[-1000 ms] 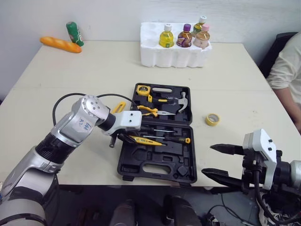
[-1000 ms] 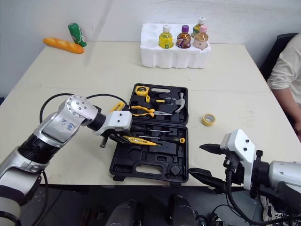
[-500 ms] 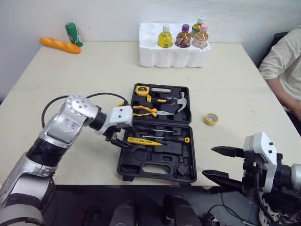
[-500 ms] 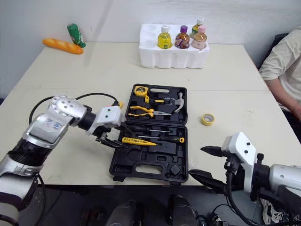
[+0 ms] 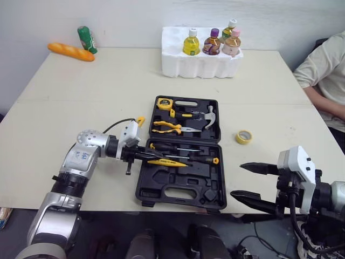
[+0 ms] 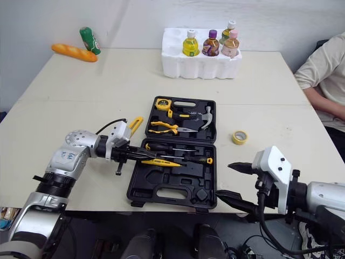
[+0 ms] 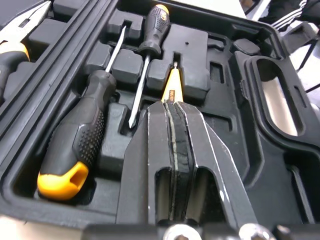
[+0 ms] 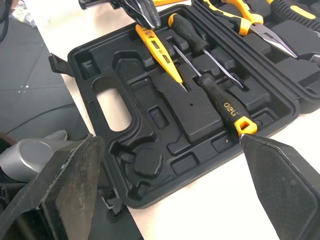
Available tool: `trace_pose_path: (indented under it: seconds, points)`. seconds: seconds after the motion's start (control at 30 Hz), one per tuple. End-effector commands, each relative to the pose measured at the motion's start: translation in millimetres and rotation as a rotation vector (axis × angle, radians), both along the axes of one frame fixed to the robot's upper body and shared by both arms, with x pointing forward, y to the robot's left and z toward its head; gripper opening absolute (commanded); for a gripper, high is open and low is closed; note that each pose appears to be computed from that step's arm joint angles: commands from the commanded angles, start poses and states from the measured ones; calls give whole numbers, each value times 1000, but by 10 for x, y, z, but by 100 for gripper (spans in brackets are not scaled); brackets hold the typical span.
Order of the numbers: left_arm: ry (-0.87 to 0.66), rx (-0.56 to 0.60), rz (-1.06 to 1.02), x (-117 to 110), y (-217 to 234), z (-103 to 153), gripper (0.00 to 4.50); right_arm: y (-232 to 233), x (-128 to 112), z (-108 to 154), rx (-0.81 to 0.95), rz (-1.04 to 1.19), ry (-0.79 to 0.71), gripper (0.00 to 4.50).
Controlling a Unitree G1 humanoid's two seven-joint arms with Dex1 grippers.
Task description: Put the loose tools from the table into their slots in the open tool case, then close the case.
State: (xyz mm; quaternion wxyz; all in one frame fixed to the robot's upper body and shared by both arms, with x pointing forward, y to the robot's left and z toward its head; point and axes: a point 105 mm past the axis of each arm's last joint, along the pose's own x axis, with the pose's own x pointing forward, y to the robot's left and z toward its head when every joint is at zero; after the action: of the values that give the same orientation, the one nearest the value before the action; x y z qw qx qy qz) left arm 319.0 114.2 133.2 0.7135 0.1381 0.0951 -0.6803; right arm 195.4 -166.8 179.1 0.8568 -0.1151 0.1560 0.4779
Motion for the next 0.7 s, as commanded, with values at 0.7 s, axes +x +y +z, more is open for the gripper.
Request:
trace_pose_path:
  seconds: [0.7]
  points:
    - [29,365,-38,-65,37,-647,4,17,1,-42,10,-12,-2,450]
